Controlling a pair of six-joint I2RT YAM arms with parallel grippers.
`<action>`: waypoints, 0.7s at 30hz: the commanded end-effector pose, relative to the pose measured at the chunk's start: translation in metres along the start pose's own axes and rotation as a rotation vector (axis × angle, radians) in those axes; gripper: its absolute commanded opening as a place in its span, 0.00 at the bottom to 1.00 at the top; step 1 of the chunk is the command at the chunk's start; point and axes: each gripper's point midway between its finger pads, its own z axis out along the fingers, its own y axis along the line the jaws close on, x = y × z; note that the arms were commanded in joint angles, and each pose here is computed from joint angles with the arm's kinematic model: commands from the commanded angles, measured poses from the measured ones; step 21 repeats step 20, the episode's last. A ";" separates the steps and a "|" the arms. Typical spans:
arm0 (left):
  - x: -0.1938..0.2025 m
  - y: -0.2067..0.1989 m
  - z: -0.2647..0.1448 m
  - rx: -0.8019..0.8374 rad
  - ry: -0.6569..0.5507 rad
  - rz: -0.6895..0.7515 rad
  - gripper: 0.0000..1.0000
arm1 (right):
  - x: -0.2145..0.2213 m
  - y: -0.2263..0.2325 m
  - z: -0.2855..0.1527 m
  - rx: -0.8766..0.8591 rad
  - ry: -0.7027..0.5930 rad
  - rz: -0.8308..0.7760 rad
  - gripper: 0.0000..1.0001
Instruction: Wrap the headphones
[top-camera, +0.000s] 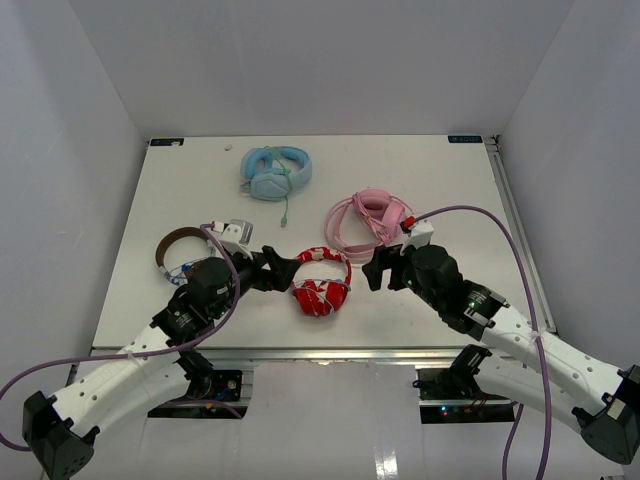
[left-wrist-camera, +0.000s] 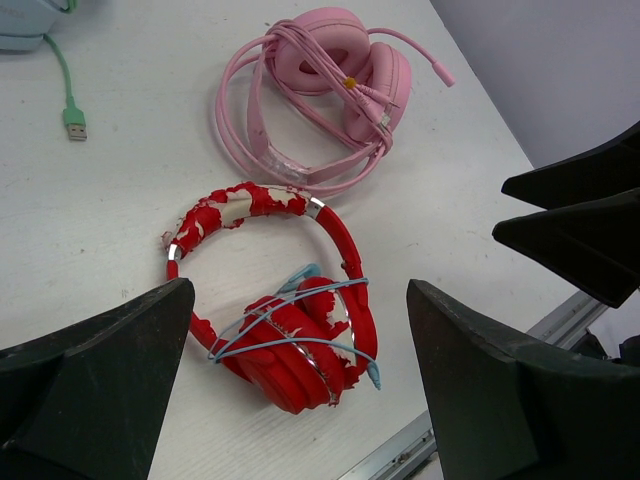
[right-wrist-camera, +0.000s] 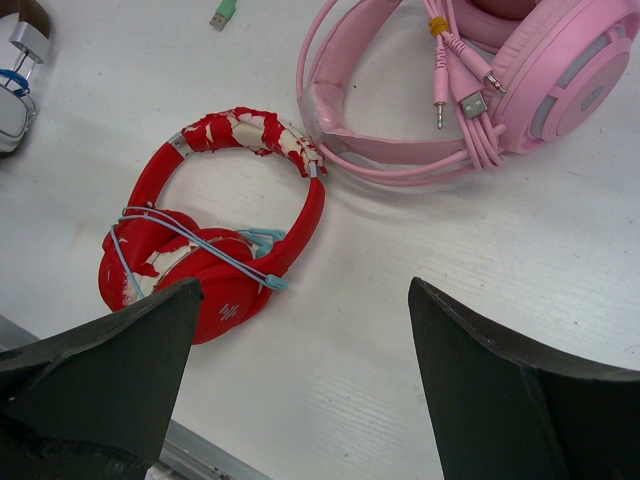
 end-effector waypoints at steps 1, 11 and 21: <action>-0.006 -0.003 -0.002 0.014 -0.027 0.004 0.98 | -0.007 0.002 0.000 -0.003 -0.029 0.010 0.90; -0.007 -0.004 -0.003 0.015 -0.032 0.006 0.98 | -0.007 0.001 0.000 -0.002 -0.029 0.009 0.90; -0.007 -0.004 -0.003 0.017 -0.033 0.008 0.98 | -0.008 0.001 -0.001 -0.001 -0.034 0.010 0.90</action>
